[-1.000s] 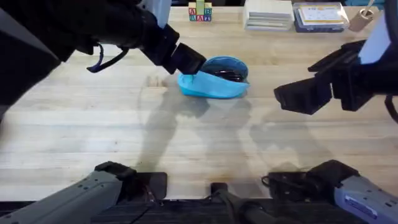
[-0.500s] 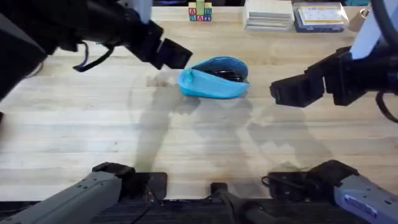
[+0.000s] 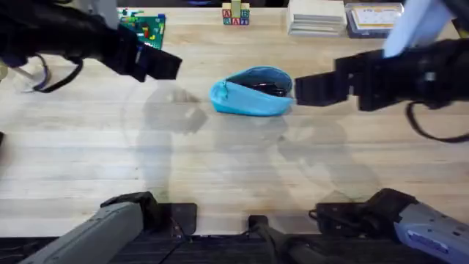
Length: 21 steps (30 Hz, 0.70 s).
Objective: Unzip the bag, pick up the pens from the table one at a time and place them inside, then zip the bag closed.
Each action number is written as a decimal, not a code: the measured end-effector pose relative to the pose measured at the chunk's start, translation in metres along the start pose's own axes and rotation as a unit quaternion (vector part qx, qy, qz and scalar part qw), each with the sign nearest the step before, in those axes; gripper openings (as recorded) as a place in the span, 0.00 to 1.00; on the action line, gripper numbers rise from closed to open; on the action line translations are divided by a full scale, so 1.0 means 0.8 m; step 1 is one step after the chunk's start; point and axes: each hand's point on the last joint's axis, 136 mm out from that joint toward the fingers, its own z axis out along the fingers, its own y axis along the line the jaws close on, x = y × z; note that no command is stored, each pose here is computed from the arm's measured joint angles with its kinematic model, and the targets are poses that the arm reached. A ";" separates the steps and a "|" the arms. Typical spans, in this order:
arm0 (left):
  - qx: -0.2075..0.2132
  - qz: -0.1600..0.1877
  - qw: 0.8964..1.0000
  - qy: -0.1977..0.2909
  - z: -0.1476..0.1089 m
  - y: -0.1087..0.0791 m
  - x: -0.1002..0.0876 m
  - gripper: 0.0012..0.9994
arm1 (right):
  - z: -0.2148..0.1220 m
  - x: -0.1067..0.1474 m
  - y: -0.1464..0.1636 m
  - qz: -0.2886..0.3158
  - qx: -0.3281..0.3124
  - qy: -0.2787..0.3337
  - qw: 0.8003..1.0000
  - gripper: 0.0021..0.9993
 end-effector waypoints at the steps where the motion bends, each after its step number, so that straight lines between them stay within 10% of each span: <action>1: -0.004 -0.001 1.000 -0.002 -0.002 0.005 0.002 0.99 | 0.004 -0.001 0.003 0.004 0.004 0.000 1.000 1.00; 21: -0.043 -0.027 0.999 -0.005 -0.021 0.047 0.020 0.99 | 0.080 0.005 0.054 0.042 0.083 0.014 0.996 1.00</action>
